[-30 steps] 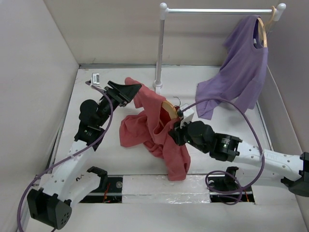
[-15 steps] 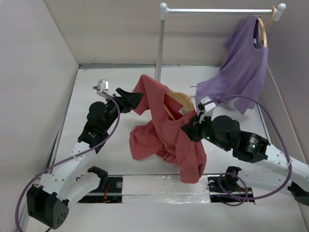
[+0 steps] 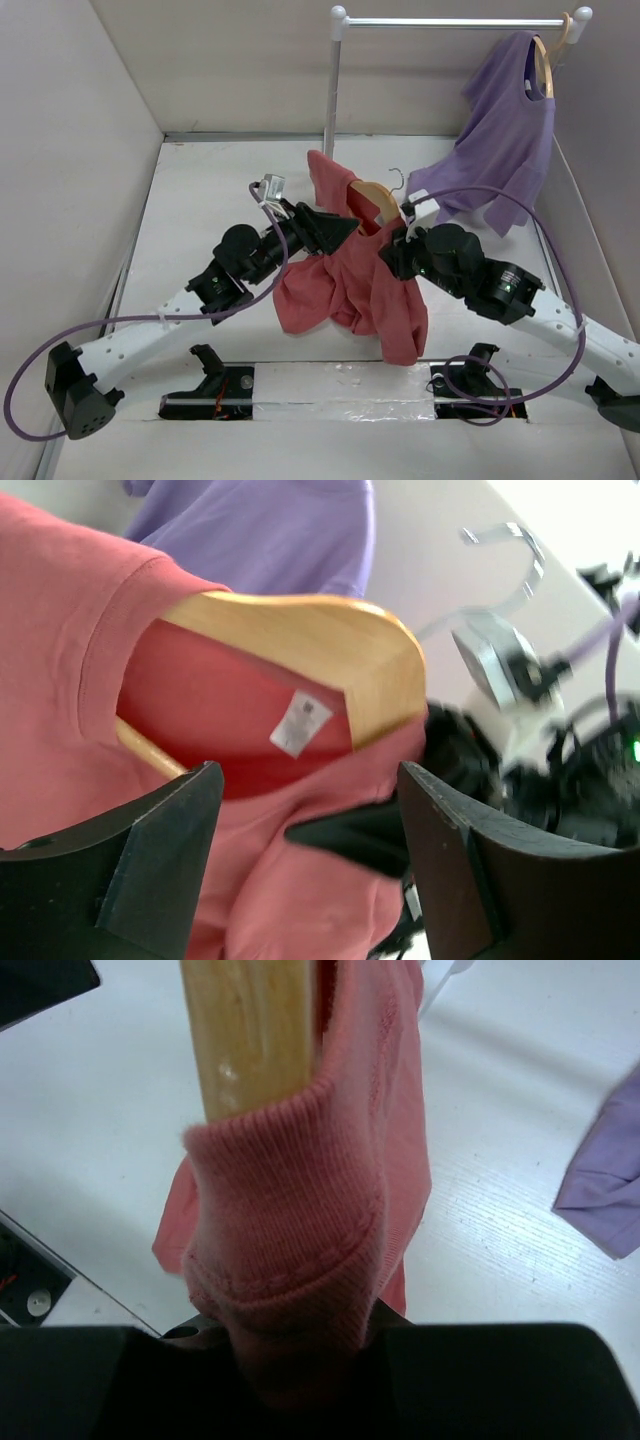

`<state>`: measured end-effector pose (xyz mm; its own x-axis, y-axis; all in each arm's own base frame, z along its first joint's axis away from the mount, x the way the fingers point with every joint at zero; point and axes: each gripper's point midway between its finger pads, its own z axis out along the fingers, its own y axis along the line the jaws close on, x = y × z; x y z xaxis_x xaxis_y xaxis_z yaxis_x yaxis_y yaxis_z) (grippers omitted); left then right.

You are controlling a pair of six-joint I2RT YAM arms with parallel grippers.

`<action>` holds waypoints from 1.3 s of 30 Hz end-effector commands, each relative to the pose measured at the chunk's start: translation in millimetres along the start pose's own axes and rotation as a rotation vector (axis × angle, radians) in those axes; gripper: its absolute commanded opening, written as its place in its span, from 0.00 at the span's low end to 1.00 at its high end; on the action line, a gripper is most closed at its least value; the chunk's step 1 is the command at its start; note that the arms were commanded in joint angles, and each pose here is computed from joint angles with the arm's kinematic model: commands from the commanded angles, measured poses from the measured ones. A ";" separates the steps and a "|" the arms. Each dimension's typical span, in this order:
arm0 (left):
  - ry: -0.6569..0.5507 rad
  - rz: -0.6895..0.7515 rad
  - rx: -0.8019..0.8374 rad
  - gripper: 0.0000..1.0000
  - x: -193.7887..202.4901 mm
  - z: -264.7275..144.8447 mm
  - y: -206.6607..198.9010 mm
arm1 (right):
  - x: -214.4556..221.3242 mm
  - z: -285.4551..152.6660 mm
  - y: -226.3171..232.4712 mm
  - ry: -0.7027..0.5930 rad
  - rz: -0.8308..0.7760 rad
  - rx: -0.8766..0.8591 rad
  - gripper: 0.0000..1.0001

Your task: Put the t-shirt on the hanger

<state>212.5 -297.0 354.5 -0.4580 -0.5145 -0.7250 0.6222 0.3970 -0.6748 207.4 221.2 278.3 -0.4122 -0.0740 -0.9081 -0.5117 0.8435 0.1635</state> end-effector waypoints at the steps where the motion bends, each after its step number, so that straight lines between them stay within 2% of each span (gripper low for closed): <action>1: -0.155 -0.111 -0.020 0.67 -28.3 15.2 -4.5 | -32.1 -3.9 11.3 -0.142 0.027 -0.061 0.00; 4: -0.217 -0.218 -0.004 0.68 -28.6 25.1 1.7 | -31.1 -4.5 14.3 -0.169 0.036 -0.089 0.00; 8: -0.243 -0.403 0.023 0.70 -21.4 37.0 4.2 | -13.9 5.5 10.8 -0.169 0.035 -0.083 0.00; 12: -0.297 -0.502 0.055 0.72 -28.3 42.1 3.9 | -4.8 8.4 1.1 -0.164 0.024 -0.030 0.00; 17: -0.293 -0.566 0.061 0.74 -28.7 55.1 2.1 | -6.4 9.0 -0.3 -0.206 0.009 -0.007 0.00; 24: -0.214 -0.647 0.052 0.73 -18.7 70.2 16.7 | -15.1 17.3 -4.6 -0.274 -0.003 0.075 0.00; 29: -0.246 -0.689 0.065 0.71 -28.4 69.3 20.4 | -21.3 23.3 0.6 -0.310 -0.026 0.089 0.00; 33: -0.270 -0.691 0.092 0.70 -39.8 72.4 12.2 | -4.7 32.6 5.2 -0.282 -0.064 0.101 0.00; 37: -0.256 -0.708 0.105 0.63 -39.4 79.1 8.8 | -1.2 37.2 8.7 -0.301 -0.070 0.109 0.00; 39: -0.257 -0.724 0.102 0.51 -35.7 79.2 13.0 | -1.6 35.5 12.4 -0.315 -0.073 0.109 0.00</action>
<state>293.1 -337.1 338.3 -0.6066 -0.7899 -0.0896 0.2090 -0.0497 -0.9766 225.0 243.3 233.5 -0.2086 -0.0967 -0.9732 -0.4587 0.8886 0.0100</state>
